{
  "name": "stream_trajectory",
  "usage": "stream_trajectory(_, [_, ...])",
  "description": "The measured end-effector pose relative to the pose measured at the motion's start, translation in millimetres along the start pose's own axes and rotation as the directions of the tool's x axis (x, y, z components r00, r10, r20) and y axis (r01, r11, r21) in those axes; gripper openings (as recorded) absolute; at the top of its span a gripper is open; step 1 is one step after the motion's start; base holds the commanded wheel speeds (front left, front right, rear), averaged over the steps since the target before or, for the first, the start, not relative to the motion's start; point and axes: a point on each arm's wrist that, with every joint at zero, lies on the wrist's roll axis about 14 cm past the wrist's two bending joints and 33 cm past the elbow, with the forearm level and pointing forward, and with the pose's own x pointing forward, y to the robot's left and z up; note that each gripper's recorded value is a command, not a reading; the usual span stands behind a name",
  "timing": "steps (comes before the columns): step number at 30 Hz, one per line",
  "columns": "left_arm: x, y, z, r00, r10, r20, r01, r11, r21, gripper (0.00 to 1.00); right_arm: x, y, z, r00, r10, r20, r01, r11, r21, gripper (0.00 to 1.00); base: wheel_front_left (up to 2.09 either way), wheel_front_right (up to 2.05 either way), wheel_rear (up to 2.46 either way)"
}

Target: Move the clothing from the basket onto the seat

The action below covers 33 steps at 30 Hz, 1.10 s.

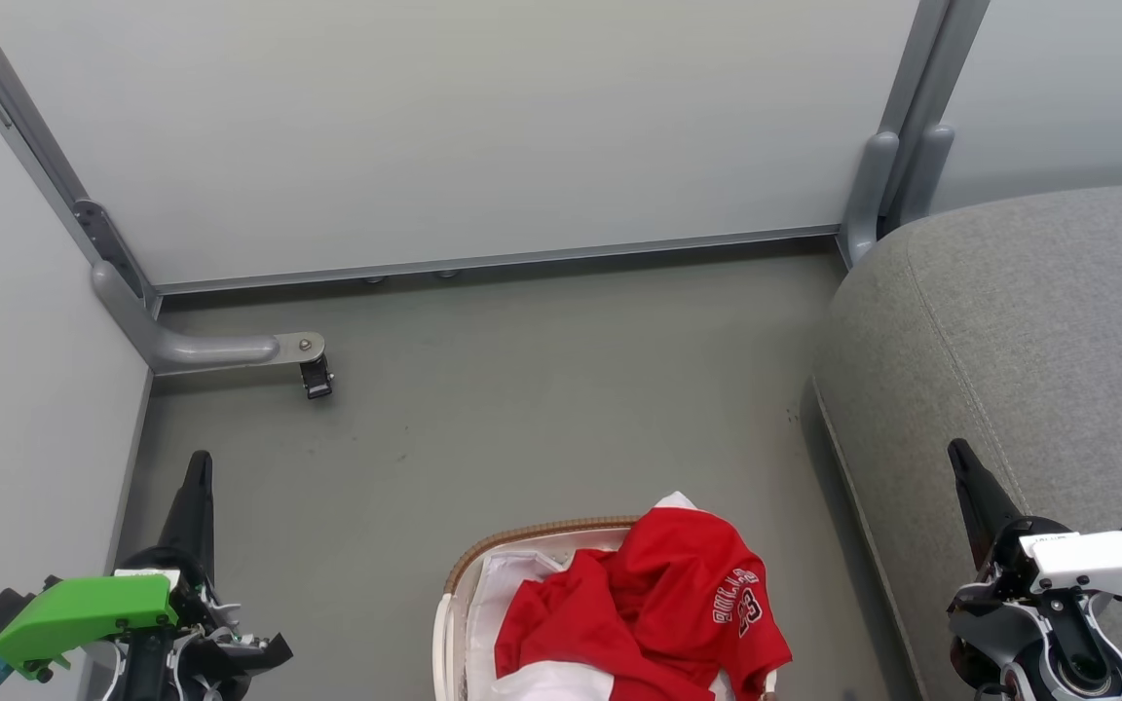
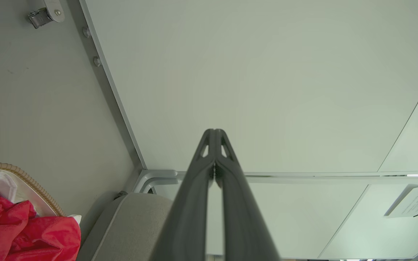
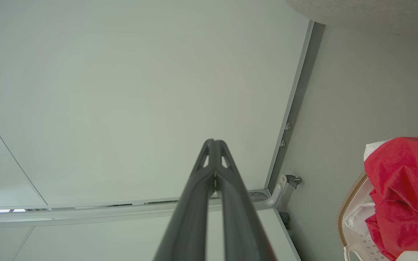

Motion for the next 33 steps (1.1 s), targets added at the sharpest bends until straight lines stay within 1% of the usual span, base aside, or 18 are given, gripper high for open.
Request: stream_trajectory(33, [0.0,0.0,0.0,1.000,0.000,0.000,0.000,1.000,0.000,0.00,0.0,0.0,0.0,1.000,0.000,0.000,0.000,1.000,0.000,0.00,0.00,0.00,0.00])
